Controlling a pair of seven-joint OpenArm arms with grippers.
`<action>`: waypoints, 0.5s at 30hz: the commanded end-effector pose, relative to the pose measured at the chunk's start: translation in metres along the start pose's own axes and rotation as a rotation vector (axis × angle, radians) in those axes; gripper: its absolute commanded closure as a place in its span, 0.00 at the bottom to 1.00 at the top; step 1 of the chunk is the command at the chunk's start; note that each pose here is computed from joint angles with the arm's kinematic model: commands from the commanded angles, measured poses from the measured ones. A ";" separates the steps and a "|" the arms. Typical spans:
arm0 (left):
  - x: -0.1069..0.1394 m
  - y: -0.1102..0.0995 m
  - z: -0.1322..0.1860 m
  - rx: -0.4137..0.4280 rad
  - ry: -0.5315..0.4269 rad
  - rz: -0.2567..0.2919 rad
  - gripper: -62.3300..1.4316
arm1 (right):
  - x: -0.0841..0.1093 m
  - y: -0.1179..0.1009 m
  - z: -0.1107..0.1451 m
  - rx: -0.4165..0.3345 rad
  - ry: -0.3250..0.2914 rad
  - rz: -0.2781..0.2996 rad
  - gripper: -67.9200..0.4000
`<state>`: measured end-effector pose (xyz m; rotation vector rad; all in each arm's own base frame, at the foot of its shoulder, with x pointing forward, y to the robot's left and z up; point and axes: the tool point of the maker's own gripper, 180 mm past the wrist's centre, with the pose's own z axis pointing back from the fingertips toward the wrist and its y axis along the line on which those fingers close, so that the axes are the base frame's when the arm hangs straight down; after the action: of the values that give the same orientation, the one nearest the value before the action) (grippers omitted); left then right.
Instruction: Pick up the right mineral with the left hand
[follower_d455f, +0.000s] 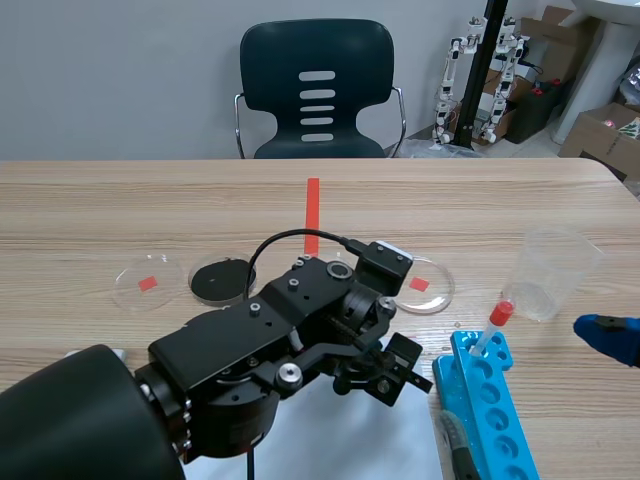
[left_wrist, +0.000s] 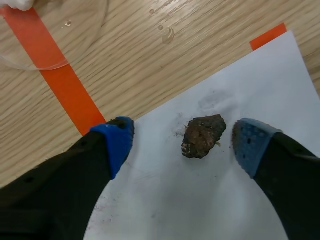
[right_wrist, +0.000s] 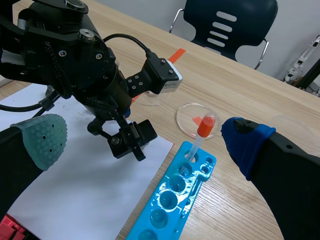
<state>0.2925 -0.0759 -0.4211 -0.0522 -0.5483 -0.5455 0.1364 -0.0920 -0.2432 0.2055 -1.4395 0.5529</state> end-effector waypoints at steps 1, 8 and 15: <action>0.015 -0.012 0.005 -0.019 -0.033 0.008 0.38 | 0.010 -0.004 -0.002 -0.010 -0.035 0.005 0.04; 0.015 -0.012 0.005 -0.019 -0.033 0.008 0.56 | 0.010 -0.004 -0.002 -0.010 -0.035 0.005 0.04; 0.015 -0.012 0.005 -0.019 -0.033 0.009 0.73 | 0.010 -0.004 -0.002 -0.010 -0.035 0.005 0.04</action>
<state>0.2927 -0.0758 -0.4210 -0.0513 -0.5493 -0.5465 0.1364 -0.0920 -0.2432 0.2055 -1.4395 0.5529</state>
